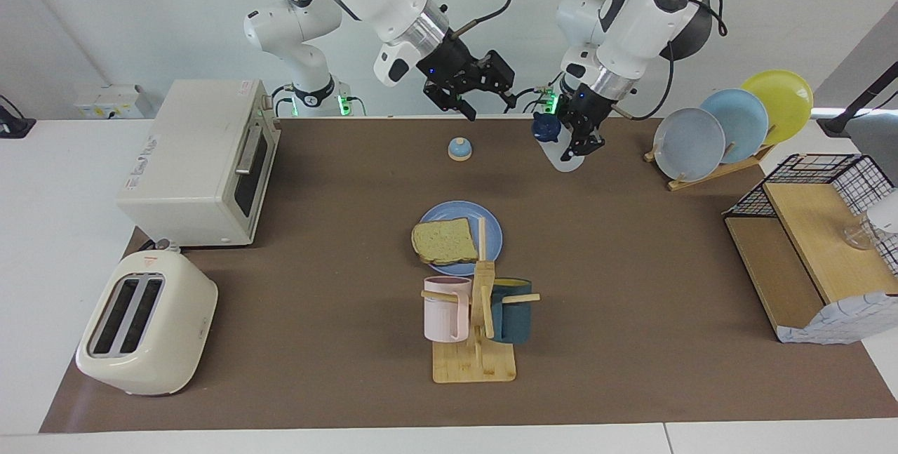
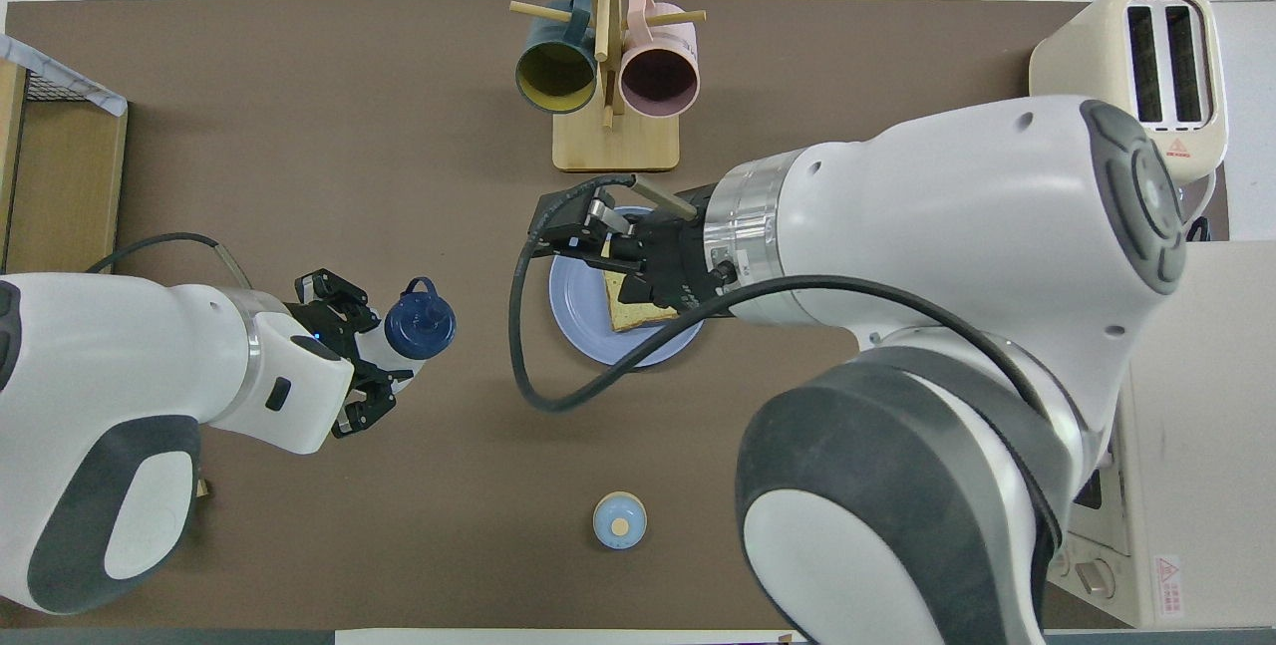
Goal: Put bread on plate and add seasoning
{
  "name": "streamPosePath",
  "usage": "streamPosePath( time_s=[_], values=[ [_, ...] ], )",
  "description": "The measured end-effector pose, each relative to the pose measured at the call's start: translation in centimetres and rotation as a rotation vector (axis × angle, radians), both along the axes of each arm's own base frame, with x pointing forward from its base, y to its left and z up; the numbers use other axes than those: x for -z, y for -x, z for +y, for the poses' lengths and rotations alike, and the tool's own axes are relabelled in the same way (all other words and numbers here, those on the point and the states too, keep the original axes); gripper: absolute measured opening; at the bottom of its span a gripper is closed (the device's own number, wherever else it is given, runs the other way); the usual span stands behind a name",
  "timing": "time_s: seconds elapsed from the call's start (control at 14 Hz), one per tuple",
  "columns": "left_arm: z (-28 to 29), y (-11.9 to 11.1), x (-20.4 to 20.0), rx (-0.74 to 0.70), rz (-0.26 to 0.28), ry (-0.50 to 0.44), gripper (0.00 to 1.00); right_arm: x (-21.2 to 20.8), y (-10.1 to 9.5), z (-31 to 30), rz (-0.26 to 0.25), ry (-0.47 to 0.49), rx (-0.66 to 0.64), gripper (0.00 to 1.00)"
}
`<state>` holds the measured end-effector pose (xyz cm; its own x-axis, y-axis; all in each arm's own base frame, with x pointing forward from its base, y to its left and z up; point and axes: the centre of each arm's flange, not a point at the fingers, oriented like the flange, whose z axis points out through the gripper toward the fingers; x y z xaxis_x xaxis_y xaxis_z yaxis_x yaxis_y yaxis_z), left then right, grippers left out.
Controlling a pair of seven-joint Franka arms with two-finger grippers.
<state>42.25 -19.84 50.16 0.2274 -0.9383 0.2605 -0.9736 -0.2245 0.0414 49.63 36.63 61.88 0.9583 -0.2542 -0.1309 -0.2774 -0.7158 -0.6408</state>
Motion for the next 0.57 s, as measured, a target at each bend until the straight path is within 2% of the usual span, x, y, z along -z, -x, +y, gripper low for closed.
streamPosePath(
  time_s=[0.14, 0.21, 0.29, 0.36, 0.43, 0.57],
  values=[
    [-0.7, 0.4, -0.1, -0.001, 0.002, 0.000, 0.47, -0.2, 1.1, 1.8, -0.019, -0.011, -0.021, 0.67],
    [-0.8, 0.4, -0.1, -0.007, 0.004, 0.001, 0.47, -0.2, 1.5, 2.4, -0.024, -0.014, -0.028, 0.67],
    [-0.8, 0.5, -0.1, -0.017, 0.007, 0.001, 0.47, -0.2, 1.6, 2.6, -0.028, -0.014, -0.031, 0.60],
    [-0.8, 0.4, -0.1, -0.025, 0.009, 0.001, 0.47, -0.2, 1.6, 2.6, -0.033, -0.007, -0.033, 0.49],
    [-0.8, 0.4, -0.1, -0.033, 0.012, 0.001, 0.47, -0.1, 1.6, 2.6, -0.040, 0.004, -0.036, 0.43],
    [-0.8, 0.4, -0.1, -0.046, 0.015, 0.001, 0.47, 0.0, 1.9, 2.9, -0.054, 0.025, -0.048, 0.39]
  ],
)
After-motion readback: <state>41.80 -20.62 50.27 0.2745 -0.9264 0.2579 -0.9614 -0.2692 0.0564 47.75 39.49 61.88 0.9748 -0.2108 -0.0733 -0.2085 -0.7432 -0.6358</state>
